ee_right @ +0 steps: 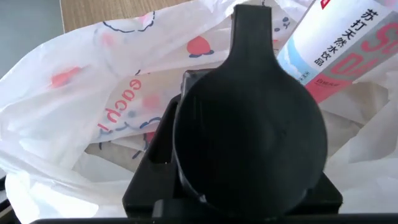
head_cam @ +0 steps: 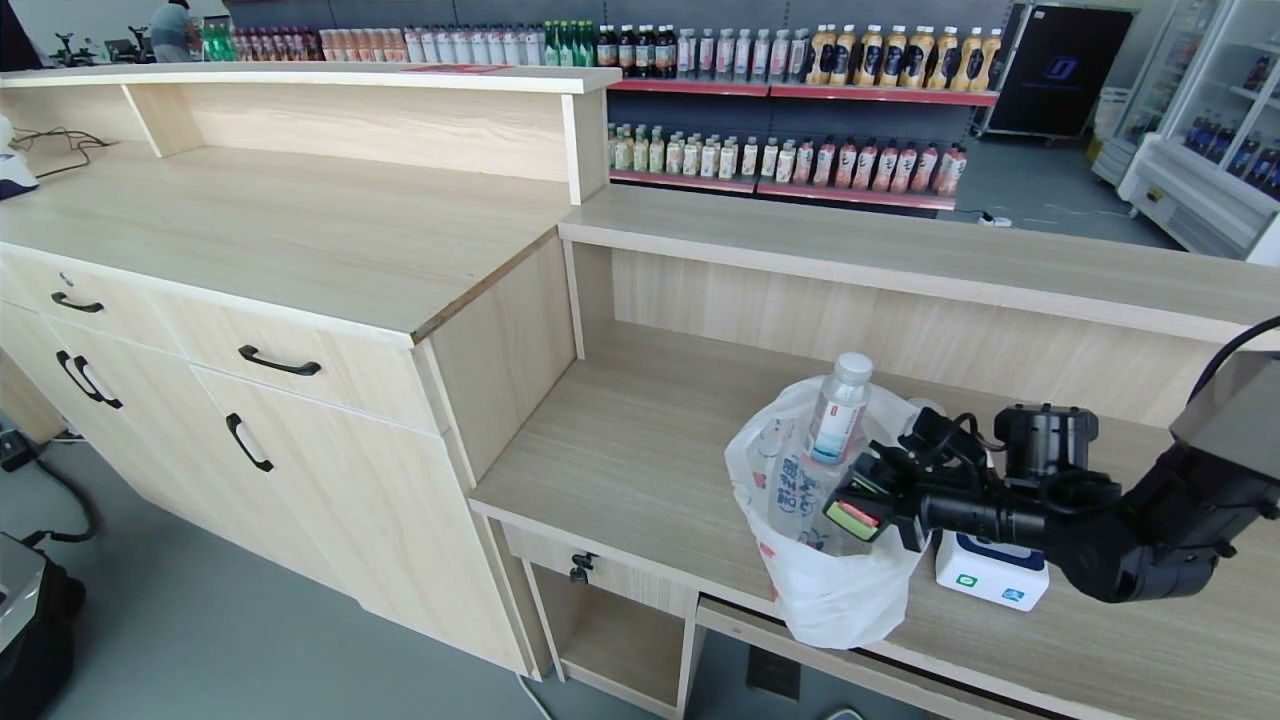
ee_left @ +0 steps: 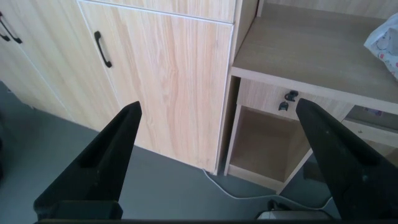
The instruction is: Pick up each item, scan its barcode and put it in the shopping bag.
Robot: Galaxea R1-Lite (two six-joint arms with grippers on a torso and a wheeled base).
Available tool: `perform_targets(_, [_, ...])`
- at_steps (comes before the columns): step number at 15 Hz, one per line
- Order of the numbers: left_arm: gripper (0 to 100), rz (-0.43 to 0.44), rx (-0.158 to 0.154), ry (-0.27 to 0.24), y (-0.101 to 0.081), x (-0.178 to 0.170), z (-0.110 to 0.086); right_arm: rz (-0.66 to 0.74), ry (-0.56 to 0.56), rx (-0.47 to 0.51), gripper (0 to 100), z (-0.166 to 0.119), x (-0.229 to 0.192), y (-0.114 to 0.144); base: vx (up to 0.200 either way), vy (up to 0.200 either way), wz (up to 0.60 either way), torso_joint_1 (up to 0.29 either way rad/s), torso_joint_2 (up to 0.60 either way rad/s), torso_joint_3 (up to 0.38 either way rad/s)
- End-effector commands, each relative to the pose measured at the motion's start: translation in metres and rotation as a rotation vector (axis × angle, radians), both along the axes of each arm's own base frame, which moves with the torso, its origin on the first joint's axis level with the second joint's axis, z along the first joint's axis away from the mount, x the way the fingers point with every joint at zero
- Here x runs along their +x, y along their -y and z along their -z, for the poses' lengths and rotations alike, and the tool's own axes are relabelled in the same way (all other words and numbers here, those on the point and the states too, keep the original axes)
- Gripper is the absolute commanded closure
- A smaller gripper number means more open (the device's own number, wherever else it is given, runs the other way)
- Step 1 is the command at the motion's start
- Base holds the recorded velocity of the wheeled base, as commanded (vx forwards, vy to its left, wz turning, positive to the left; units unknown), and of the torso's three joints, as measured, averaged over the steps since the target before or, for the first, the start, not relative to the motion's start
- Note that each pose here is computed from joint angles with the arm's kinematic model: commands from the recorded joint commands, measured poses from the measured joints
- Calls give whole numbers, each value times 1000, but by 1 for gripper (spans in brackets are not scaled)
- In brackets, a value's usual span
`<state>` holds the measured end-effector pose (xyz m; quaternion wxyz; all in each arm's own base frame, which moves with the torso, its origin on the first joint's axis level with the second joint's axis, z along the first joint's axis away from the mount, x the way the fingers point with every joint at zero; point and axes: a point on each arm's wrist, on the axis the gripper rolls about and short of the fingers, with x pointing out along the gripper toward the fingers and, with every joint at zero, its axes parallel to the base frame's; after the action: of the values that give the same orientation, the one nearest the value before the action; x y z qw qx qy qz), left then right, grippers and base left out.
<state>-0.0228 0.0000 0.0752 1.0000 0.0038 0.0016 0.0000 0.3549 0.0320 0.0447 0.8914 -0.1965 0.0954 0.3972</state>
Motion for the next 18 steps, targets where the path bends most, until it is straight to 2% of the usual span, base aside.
perform_targets(1, [0,0,0,0,0,0,0,7,-29,-3,100,10,1,3,0,0,0,0,0,0])
perform_targets(7, [0,0,0,0,0,0,0,23,-42,-6,100,17,3,9,0,0,0,0,0,0])
perform_targets(8, [0,0,0,0,0,0,0,25,-46,-5,0,17,3,9,0,0,0,0,0,0])
perform_targets(13, [0,0,0,0,0,0,0,21,-19,4,0,8,5,7,0,0,0,0,0,0])
perform_targets(15, [0,0,0,0,0,0,0,24,49,10,0,-15,6,7,0,0,0,0,0,0])
perform_targets(18, [0,0,0,0,0,0,0,54,166,26,0,-64,-8,16,0,0,0,0,0,0])
